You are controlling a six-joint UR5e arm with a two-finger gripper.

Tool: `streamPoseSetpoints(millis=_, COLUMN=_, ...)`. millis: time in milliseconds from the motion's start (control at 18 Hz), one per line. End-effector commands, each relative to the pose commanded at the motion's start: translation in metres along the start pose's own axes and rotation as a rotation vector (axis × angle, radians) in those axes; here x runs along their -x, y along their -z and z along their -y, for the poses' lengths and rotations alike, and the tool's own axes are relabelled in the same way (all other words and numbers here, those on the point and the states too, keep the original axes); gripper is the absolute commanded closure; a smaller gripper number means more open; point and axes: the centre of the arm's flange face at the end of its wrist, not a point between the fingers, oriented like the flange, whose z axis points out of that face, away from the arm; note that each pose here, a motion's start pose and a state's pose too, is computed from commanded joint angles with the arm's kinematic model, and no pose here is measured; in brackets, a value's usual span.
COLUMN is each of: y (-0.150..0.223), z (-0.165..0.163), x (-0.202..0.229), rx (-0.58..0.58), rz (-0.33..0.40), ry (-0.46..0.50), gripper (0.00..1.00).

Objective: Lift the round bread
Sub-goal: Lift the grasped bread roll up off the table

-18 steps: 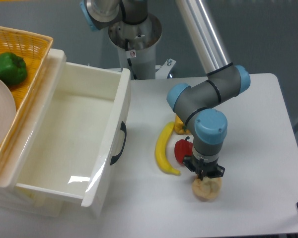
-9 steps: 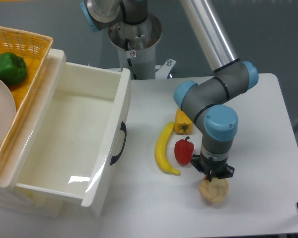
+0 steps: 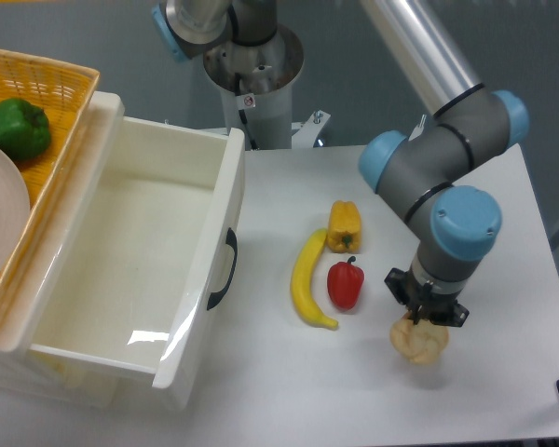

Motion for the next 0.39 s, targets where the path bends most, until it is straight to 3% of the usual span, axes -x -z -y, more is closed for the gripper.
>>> streamPoseSetpoints(millis=389, y=0.0093, z=-0.0158, x=0.0067, rx=0.005, rz=-0.027, ry=-0.017, gripper=1.00)
